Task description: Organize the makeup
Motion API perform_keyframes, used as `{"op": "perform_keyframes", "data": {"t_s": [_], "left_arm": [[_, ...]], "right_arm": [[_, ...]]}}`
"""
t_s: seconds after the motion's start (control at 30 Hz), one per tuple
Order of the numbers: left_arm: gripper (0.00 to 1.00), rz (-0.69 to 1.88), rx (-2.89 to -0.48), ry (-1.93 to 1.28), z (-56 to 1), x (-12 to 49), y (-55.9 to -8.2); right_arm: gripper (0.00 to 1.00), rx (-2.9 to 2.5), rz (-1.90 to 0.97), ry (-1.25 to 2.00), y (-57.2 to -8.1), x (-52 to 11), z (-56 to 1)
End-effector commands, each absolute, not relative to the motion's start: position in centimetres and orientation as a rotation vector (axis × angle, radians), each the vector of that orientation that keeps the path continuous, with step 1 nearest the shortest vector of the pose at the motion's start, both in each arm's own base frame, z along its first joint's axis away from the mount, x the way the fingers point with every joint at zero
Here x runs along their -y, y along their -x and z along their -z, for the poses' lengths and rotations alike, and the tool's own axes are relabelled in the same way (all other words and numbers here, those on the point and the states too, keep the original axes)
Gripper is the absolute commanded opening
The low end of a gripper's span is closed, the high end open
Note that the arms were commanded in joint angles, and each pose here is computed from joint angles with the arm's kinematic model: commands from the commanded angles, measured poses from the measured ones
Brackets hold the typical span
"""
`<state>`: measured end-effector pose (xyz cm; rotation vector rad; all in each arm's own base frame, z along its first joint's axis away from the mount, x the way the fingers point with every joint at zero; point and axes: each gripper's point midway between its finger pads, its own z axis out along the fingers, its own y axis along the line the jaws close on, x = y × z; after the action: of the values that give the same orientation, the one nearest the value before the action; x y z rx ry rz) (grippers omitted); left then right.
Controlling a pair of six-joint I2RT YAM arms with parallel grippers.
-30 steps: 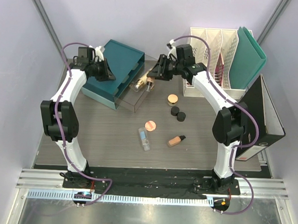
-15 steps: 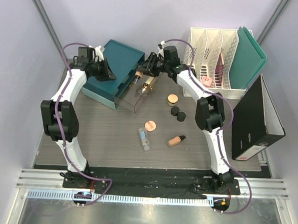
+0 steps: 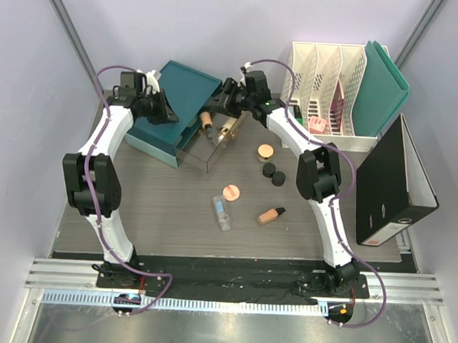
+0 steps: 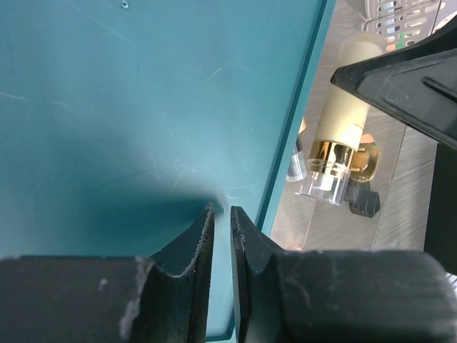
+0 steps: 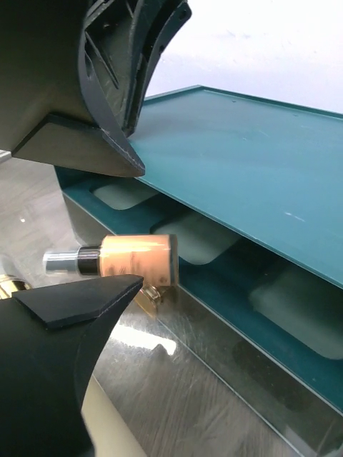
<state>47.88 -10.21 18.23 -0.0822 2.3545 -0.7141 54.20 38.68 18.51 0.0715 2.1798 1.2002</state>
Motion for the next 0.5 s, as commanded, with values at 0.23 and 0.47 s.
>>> {"op": "perform_keyframes", "data": {"t_s": [0.23, 0.47], "left_arm": [[0.17, 0.669, -2.57, 0.157, -12.5, 9.5, -45.2], [0.18, 0.669, -2.568, 0.154, -12.4, 9.4, -45.2]], "right_arm": [[0.64, -1.974, -1.044, 0.079, -52.9, -35.8, -29.6], [0.67, -2.182, -0.817, 0.229, -45.5, -30.5, -27.4]]}}
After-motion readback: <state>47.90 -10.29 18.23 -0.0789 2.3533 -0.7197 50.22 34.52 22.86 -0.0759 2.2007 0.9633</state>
